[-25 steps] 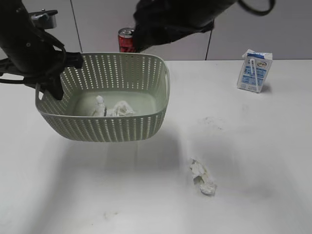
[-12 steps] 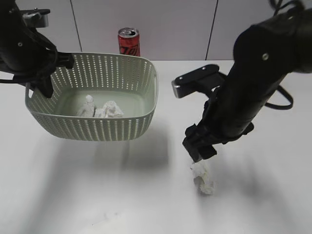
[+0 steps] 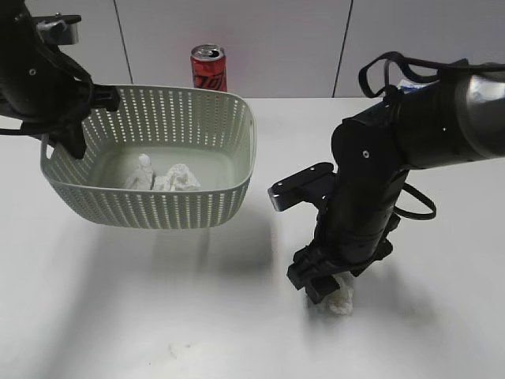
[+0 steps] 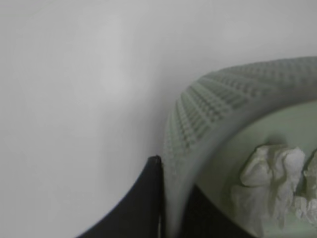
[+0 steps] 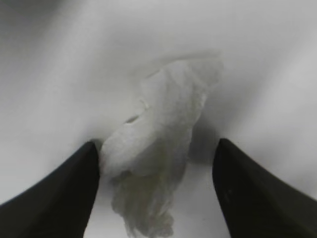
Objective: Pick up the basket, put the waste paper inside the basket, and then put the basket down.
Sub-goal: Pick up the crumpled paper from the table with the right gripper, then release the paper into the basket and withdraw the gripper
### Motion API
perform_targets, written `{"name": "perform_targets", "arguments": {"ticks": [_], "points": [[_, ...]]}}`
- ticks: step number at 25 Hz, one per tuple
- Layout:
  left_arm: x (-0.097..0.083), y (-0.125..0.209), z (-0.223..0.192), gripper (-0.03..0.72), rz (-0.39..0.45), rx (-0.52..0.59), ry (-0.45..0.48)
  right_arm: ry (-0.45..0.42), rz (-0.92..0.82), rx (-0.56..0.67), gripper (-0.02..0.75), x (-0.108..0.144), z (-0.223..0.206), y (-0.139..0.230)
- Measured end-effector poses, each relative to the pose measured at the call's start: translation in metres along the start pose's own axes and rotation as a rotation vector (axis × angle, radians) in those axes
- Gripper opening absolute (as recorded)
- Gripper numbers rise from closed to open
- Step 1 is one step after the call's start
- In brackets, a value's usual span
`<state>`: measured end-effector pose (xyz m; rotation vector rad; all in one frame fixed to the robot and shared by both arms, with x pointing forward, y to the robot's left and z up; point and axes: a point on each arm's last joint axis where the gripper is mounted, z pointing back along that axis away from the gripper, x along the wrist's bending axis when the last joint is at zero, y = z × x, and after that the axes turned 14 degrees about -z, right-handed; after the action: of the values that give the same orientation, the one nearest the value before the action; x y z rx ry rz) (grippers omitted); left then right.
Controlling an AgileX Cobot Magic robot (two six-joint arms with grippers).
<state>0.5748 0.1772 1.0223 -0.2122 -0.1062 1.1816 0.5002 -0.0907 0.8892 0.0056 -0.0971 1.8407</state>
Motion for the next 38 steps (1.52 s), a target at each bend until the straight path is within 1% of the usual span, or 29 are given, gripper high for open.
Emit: {"name": "perform_targets", "arguments": {"ticks": [3,5,6,8,10,11,12,14,16,19,21,23,24,25,26,28,30,32,33,34,36,38], "points": [[0.000,0.000,0.000,0.000,0.000,0.000,0.000,-0.002,-0.020,0.032,0.515,0.001,-0.008,0.002],[0.000,0.000,0.000,0.000,0.000,0.000,0.000,-0.009,-0.031,0.033,0.470,0.001,-0.008,0.001],[0.000,0.000,0.000,0.000,0.000,0.000,0.000,-0.012,-0.035,0.034,0.428,0.002,-0.008,0.002],[0.000,0.000,0.000,0.000,0.001,0.000,0.000,-0.023,-0.047,0.032,0.307,0.003,-0.006,0.002],[0.000,0.000,0.000,0.000,0.001,0.000,0.000,-0.042,-0.062,0.022,0.128,0.004,-0.001,0.002],[0.000,0.000,0.000,0.000,0.001,0.000,0.000,-0.057,-0.069,0.012,0.073,0.005,0.005,0.001],[0.000,0.000,0.000,0.000,0.001,0.000,0.000,-0.072,-0.074,0.002,0.035,0.006,0.010,0.001],[0.000,0.000,0.000,0.000,0.001,0.000,0.000,-0.112,-0.085,-0.037,0.014,0.009,0.027,0.001],[0.000,0.000,0.000,0.000,0.001,0.000,0.000,-0.161,-0.085,-0.092,0.014,0.012,0.050,0.002],[0.000,0.000,0.000,0.000,0.002,0.000,0.001,-0.251,-0.025,-0.234,0.013,0.023,0.100,0.009],[0.000,0.000,0.000,0.000,0.004,0.000,0.005,-0.324,0.034,-0.385,0.013,0.033,0.141,0.009],[-0.001,0.000,0.000,0.000,0.008,-0.001,0.012,-0.382,0.075,-0.530,0.013,0.040,0.176,0.001],[-0.001,0.000,0.000,0.000,0.011,-0.001,0.016,-0.404,0.089,-0.591,0.013,0.044,0.191,-0.005],[-0.002,0.000,0.000,0.000,0.014,-0.001,0.021,-0.415,0.097,-0.625,0.011,0.047,0.199,-0.012],[-0.002,0.000,0.000,0.000,0.015,-0.001,0.023,-0.428,0.102,-0.658,0.010,0.051,0.208,-0.019],[-0.002,0.000,0.000,0.000,0.017,-0.003,0.026,-0.433,0.132,-0.687,0.010,0.062,0.212,-0.036],[-0.002,0.000,0.000,0.000,0.018,-0.003,0.028,-0.431,0.157,-0.683,0.010,0.073,0.206,-0.051],[-0.002,0.000,0.000,0.000,0.019,-0.003,0.030,-0.422,0.167,-0.633,0.024,0.084,0.189,-0.066],[-0.002,0.000,0.000,0.000,0.019,-0.003,0.031,-0.415,0.173,-0.602,0.050,0.087,0.182,-0.071],[-0.002,0.000,0.000,0.000,0.019,-0.003,0.031,-0.400,0.182,-0.555,0.102,0.091,0.170,-0.076],[-0.002,0.000,0.000,0.000,0.020,-0.003,0.031,-0.369,0.211,-0.474,0.259,0.095,0.149,-0.083],[-0.002,0.000,0.000,0.000,0.020,-0.004,0.031,-0.349,0.229,-0.408,0.466,0.097,0.138,-0.085]]}}
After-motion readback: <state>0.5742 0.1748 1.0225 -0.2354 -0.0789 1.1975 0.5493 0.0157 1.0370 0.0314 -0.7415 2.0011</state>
